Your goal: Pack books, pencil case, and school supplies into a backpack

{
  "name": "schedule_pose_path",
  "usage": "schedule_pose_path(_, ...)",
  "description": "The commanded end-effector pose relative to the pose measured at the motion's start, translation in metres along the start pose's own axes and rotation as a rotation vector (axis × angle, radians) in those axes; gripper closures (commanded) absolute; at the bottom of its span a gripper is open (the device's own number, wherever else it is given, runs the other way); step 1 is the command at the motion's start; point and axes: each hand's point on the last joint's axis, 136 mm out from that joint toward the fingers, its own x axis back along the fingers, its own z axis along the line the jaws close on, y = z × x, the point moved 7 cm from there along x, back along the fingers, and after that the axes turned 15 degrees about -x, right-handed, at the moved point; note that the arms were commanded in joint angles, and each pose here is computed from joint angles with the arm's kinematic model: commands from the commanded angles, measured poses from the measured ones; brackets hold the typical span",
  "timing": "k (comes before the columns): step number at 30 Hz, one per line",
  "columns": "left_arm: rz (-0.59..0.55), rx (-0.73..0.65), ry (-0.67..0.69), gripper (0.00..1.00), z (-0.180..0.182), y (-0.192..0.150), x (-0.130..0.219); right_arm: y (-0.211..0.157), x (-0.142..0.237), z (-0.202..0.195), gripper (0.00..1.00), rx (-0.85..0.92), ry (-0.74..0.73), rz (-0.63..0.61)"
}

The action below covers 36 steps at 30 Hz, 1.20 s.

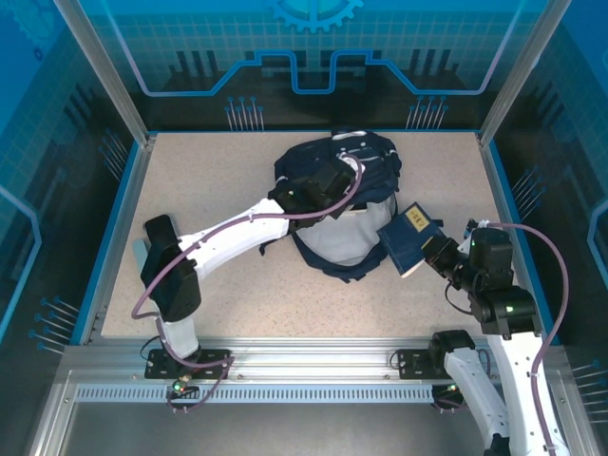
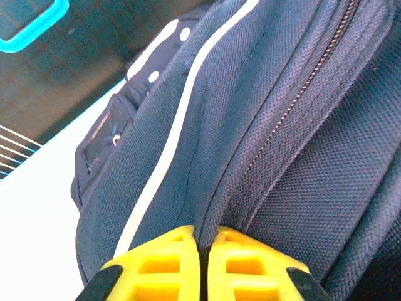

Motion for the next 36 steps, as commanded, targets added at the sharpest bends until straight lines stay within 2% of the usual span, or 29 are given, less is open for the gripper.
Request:
schedule_pose_path(1,-0.272,0.146,0.025,1.0,0.02,0.046,0.041,-0.007,-0.013,0.015,0.91,-0.045,0.148,0.119)
schedule_pose_path(6,-0.309,0.188,-0.006,1.0,0.02,0.05,0.048,-0.01,-0.041,0.021,0.91,-0.12,0.238,0.229)
schedule_pose_path(17,-0.329,0.238,-0.008,1.0,0.026,0.057,0.056,0.006,-0.1,0.034,0.91,-0.254,0.307,0.211)
schedule_pose_path(25,-0.353,0.276,-0.043,1.0,0.025,0.062,0.058,-0.003,-0.159,0.031,0.91,-0.282,0.202,0.139)
schedule_pose_path(31,-0.354,0.299,-0.057,1.0,0.026,0.062,0.062,-0.008,-0.184,0.013,0.93,-0.301,0.117,-0.035)
schedule_pose_path(36,-0.352,0.31,-0.073,1.0,0.026,0.061,0.064,-0.006,-0.201,0.02,0.92,-0.322,0.111,-0.039)
